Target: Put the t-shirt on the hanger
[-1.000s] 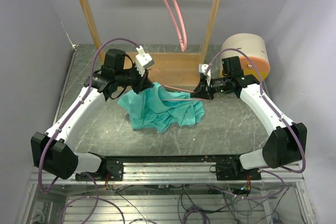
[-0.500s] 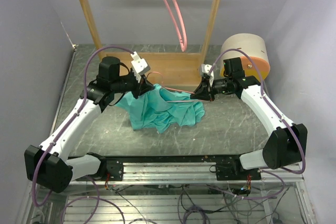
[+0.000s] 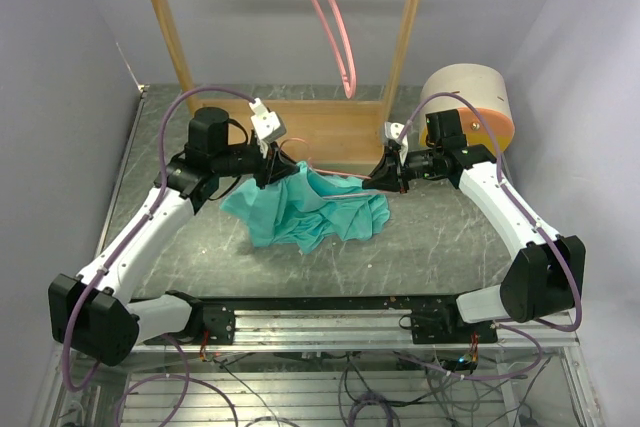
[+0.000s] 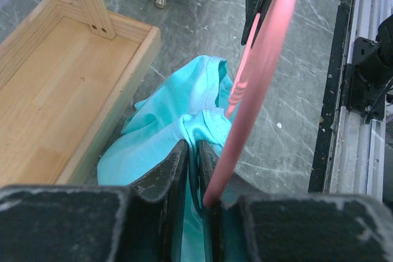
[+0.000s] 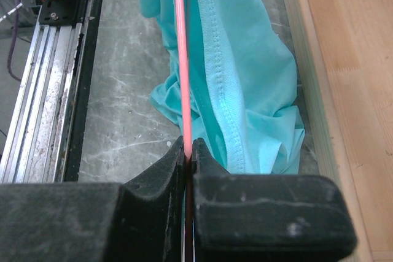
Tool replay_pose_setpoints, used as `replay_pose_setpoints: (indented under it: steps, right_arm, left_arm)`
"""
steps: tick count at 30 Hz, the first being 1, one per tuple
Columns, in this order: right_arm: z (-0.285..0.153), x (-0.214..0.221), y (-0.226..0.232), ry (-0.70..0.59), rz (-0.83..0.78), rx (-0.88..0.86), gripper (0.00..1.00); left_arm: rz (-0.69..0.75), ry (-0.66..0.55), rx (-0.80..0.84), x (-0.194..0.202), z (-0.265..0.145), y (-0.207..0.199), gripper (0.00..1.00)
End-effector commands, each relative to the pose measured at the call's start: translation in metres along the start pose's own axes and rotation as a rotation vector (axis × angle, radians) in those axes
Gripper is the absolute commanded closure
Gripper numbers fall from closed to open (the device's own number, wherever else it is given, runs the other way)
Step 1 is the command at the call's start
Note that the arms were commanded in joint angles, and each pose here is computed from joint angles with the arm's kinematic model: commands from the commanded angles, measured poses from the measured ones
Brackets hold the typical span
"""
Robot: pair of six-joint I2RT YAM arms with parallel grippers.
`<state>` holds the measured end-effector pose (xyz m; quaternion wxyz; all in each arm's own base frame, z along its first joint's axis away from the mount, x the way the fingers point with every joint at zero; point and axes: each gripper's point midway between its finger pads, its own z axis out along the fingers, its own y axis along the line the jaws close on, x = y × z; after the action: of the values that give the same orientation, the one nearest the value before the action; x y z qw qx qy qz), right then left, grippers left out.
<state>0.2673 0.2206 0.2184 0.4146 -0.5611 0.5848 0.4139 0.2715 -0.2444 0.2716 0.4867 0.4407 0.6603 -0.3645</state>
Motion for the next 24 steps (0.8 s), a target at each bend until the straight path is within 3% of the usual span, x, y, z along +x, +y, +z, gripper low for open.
replay_pose_setpoints:
  steps: [1, 8, 14, 24]
  right_arm:
    - [-0.002, -0.009, 0.000, -0.029, -0.024, -0.005, 1.00]
    - [-0.001, -0.006, -0.002, -0.023, -0.019, -0.002, 1.00]
    - [-0.002, -0.002, 0.000, -0.017, -0.016, 0.004, 1.00]
    - [-0.002, 0.002, 0.001, -0.016, -0.005, 0.012, 1.00]
  left_arm:
    - [0.001, -0.041, 0.077, -0.014, 0.002, -0.012, 0.75]
    - [-0.047, -0.038, 0.121, -0.014, 0.002, -0.020, 0.66]
    - [-0.060, -0.020, 0.075, -0.014, 0.001, -0.012, 0.66]
    - [-0.089, -0.018, -0.008, -0.012, -0.010, 0.001, 0.88]
